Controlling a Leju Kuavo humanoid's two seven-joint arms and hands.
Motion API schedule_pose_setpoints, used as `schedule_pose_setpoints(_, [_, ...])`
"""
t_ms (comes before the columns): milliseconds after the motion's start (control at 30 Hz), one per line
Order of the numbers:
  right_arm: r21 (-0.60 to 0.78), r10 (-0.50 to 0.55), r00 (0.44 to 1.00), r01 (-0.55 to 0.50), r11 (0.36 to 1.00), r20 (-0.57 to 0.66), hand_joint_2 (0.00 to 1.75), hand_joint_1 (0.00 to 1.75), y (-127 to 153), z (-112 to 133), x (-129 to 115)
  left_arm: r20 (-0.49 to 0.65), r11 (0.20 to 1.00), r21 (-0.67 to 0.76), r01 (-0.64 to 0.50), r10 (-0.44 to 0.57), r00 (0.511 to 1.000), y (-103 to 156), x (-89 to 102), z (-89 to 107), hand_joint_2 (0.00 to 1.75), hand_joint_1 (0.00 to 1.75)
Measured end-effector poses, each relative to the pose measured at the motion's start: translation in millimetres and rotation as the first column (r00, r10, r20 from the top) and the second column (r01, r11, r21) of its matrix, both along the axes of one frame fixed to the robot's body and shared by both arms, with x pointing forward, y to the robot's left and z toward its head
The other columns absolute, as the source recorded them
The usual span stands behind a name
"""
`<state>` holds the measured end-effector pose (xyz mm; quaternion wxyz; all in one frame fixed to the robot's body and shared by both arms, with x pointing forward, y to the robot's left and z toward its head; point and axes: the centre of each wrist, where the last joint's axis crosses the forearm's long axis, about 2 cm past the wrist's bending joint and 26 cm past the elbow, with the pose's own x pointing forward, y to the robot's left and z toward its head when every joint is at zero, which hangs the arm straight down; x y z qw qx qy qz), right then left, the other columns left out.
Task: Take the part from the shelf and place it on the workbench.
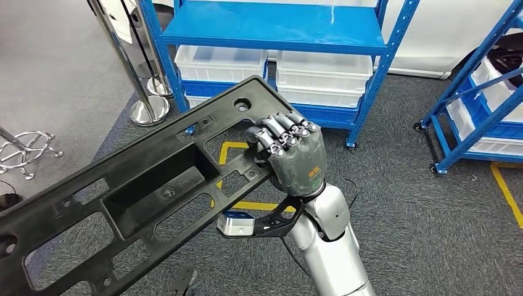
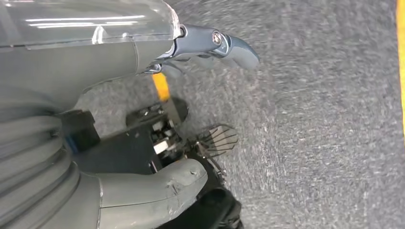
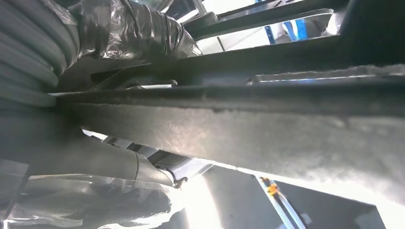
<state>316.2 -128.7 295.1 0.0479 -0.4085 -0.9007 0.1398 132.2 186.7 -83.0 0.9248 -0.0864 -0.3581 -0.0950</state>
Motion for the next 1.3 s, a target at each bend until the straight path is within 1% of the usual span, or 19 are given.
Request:
schedule_pose_setpoints(400, [-0.006, 0.004, 1.0, -0.004, 1.0, 0.005, 1.75, 1.75, 0.9, 1.5, 0.7, 0.005, 1.0, -0.002, -0.002, 0.002, 1.0, -0.8, 0.5, 0.3, 1.75, 0.0])
schedule_pose_setpoints(700, [-0.008, 0.008, 1.0, -0.008, 1.0, 0.0, 1.75, 1.75, 2.5, 0.6, 1.3, -0.003, 1.0, -0.003, -0.004, 0.004, 1.0, -1.1, -3.9, -0.9, 1.75, 0.0])
schedule_pose_setpoints(900, [-0.007, 0.009, 1.0, -0.008, 1.0, 0.003, 1.75, 1.75, 2.9, 1.4, 1.1, 0.007, 1.0, -0.003, -0.006, 0.006, 1.0, -1.0, 0.8, 0.4, 1.75, 0.0])
schedule_pose_setpoints(1300, [-0.002, 0.003, 1.0, -0.003, 1.0, -0.019, 1.75, 1.75, 3.9, 2.0, 5.3, 0.013, 1.0, -0.014, -0.009, 0.009, 1.0, -5.3, 3.0, 2.0, 1.75, 0.0])
